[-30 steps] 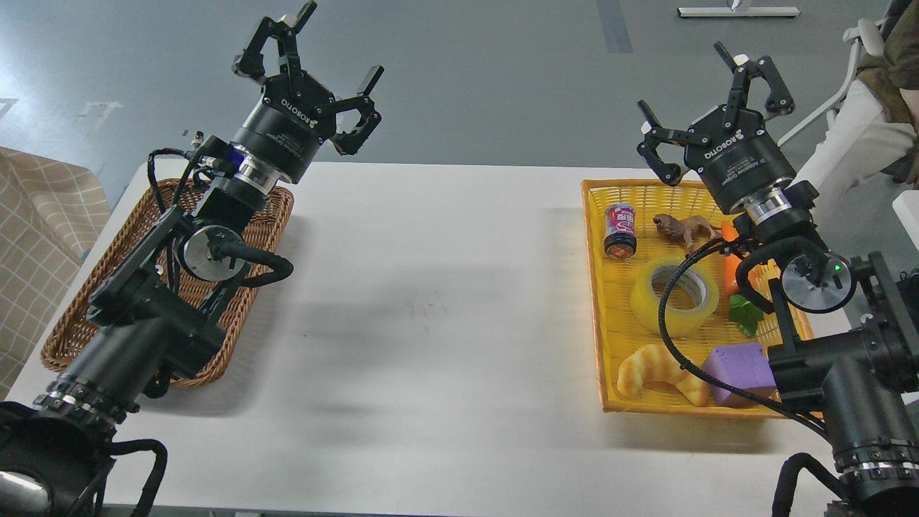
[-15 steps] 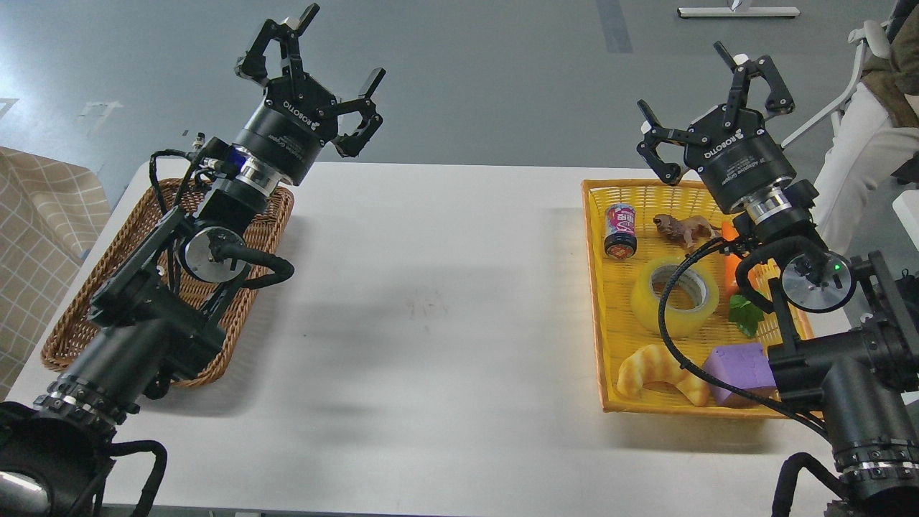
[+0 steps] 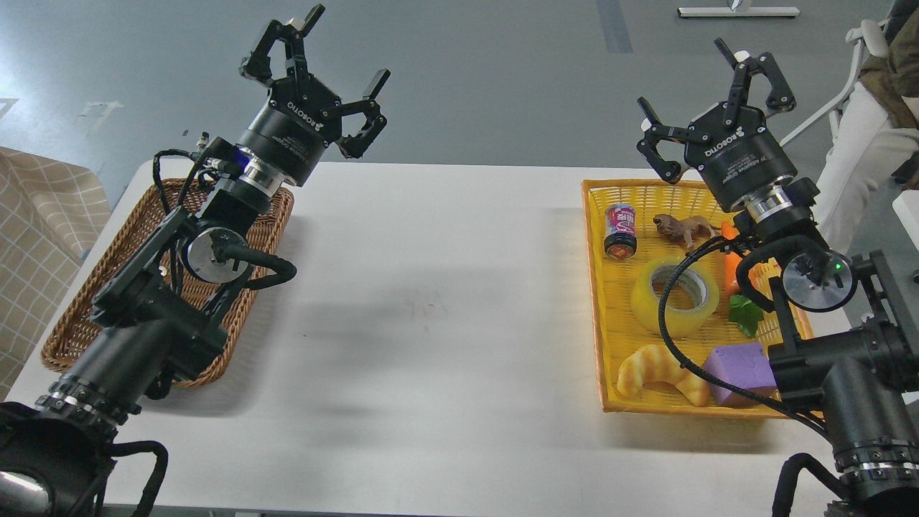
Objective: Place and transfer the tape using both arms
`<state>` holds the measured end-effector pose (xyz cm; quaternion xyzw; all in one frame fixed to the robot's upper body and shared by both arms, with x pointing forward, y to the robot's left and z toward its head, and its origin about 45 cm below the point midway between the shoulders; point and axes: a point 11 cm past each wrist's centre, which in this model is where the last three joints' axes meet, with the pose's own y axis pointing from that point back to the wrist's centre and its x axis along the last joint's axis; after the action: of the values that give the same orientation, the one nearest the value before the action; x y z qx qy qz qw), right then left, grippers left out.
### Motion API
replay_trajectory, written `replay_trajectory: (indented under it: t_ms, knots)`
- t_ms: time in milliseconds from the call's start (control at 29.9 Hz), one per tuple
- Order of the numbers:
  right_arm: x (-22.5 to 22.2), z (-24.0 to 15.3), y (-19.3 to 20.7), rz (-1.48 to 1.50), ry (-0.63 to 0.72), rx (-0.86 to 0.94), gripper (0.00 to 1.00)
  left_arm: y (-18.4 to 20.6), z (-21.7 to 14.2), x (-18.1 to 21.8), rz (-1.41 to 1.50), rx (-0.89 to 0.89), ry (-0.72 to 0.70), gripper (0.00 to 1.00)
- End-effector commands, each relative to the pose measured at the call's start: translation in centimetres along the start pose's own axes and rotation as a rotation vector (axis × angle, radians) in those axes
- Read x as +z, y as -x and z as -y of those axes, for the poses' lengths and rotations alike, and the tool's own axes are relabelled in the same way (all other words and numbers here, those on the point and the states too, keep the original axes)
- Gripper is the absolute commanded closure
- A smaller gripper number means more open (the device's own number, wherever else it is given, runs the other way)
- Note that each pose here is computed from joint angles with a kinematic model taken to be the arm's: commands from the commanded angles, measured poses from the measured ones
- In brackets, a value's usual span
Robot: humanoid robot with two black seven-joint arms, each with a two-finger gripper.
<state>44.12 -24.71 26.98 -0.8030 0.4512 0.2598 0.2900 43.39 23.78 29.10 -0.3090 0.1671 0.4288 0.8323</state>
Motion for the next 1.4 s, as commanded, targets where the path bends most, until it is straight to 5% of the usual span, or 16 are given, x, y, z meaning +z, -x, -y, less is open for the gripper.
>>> replay_trajectory:
  t_ms: [0, 735, 1370]
  knots:
    - [-0.1, 0.0, 0.1, -0.001, -0.001, -0.002, 0.00, -0.1, 0.0, 0.1, 0.002, 0.002, 0.002, 0.02]
    - [-0.6, 0.3, 0.9, -0.018, -0.005, -0.027, 0.00, -0.2, 0.0, 0.4, 0.002, 0.006, 0.012, 0.02]
    - [-5.8, -2.6, 0.1, -0.271, 0.060, -0.014, 0.00, -0.1, 0.1, 0.6, 0.003, 0.003, 0.017, 0.02]
